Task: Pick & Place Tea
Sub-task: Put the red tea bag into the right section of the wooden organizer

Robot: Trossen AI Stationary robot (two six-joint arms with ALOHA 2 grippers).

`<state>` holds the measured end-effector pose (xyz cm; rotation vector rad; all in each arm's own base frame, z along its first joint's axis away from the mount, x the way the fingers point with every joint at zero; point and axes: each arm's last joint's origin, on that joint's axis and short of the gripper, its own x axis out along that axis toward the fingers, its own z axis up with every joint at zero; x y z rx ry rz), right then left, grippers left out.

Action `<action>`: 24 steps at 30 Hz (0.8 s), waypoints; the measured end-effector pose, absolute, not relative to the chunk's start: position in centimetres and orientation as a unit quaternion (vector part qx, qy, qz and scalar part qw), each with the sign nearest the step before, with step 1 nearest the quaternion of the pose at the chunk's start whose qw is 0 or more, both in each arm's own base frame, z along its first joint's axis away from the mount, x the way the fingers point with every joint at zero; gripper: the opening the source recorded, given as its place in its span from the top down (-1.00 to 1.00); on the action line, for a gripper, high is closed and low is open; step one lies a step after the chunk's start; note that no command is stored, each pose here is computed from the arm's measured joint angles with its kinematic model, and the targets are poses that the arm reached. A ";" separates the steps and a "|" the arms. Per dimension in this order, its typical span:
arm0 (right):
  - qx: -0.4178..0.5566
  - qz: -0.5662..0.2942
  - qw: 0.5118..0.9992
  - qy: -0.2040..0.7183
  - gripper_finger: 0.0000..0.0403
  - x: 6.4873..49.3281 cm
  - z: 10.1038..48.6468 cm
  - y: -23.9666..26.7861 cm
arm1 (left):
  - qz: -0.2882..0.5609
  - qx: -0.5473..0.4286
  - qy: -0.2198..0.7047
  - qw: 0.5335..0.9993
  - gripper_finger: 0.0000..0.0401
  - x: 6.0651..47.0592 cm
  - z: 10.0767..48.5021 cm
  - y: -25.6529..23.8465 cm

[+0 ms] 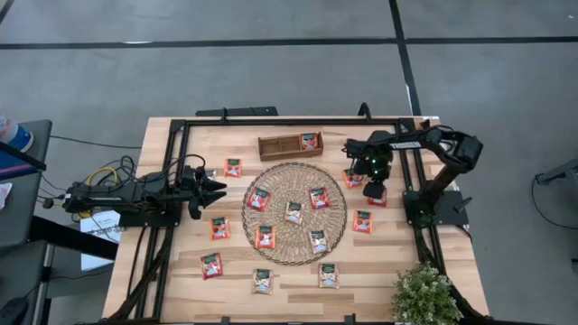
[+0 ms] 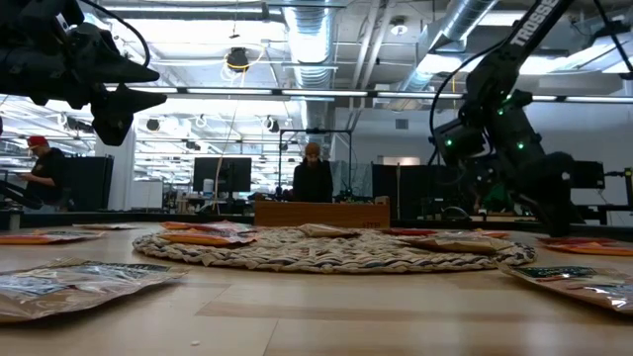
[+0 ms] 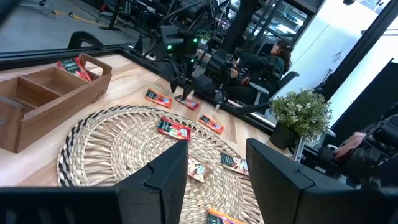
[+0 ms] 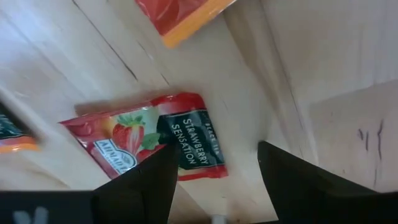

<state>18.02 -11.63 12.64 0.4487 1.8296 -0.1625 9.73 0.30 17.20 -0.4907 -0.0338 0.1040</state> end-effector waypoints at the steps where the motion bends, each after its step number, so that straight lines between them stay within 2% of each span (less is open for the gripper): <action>1: 0.188 -0.070 0.581 0.789 -0.06 18.1 12.4 -11.6 | 0.051 -0.243 -0.017 0.969 0.23 9.7 17.2 0.3; 7: 0.152 -0.063 0.557 0.814 0.06 18.7 11.6 -10.9 | 0.051 -0.243 -0.017 0.969 0.23 9.7 17.2 0.3; 13: 0.141 -0.068 0.562 0.812 0.39 19.0 11.7 -10.3 | 0.051 -0.243 -0.017 0.969 0.23 9.7 17.2 0.3; 24: 0.161 -0.104 0.608 0.770 0.97 18.9 13.6 -10.1 | 0.051 -0.242 -0.017 0.969 0.23 9.7 17.2 0.3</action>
